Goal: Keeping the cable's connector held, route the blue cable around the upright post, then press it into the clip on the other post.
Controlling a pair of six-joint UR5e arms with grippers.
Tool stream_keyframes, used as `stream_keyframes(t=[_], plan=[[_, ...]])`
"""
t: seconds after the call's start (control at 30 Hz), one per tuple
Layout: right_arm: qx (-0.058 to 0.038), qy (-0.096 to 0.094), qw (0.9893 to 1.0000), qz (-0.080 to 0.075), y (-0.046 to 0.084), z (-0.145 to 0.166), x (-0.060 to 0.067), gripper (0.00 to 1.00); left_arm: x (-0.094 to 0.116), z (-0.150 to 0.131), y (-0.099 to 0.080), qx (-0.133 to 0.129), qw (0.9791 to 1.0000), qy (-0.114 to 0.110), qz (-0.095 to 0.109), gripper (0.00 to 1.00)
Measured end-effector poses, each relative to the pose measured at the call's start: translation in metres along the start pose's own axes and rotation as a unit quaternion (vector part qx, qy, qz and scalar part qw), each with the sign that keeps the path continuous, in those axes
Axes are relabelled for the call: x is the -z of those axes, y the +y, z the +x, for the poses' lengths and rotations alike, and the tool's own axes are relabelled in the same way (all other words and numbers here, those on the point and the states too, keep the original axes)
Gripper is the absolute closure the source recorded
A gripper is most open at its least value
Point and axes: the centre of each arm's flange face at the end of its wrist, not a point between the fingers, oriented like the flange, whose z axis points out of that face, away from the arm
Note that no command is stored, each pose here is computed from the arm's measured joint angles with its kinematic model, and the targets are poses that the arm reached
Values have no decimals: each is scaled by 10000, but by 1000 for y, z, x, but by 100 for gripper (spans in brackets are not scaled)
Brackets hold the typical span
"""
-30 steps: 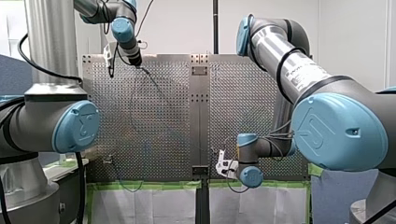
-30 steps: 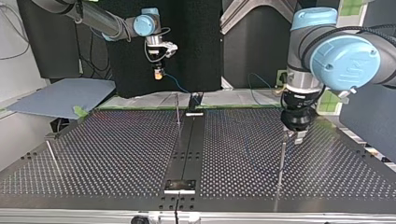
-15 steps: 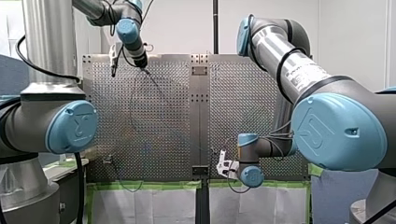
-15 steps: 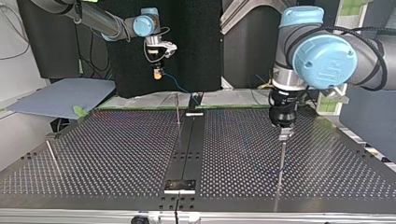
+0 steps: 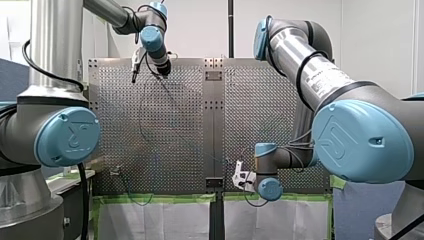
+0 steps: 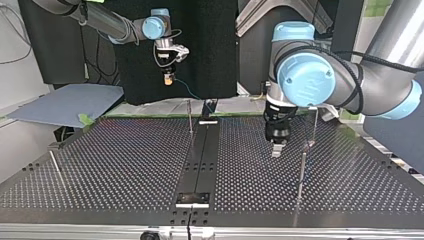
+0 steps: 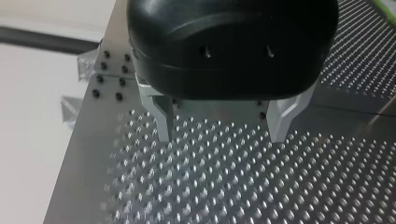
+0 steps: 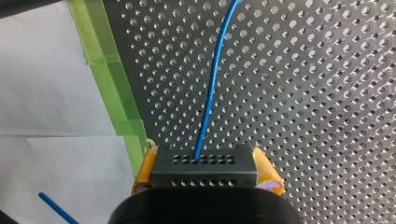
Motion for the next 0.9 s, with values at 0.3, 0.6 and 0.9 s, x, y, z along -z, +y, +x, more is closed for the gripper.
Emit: stream_keyframes(t=[0.3, 0.6, 0.9], plan=[[1, -12, 10000, -5, 0, 0, 0, 100, -15, 10, -35, -429, 9989, -14, 170, 2], [0, -2, 10000, 3, 0, 0, 0, 100, -50, 41, -43, -875, 9961, 130, 34, 2], [6, 5, 10000, 17, -1, 0, 0, 100, -83, 58, -49, -1204, 9927, 64, -100, 2]])
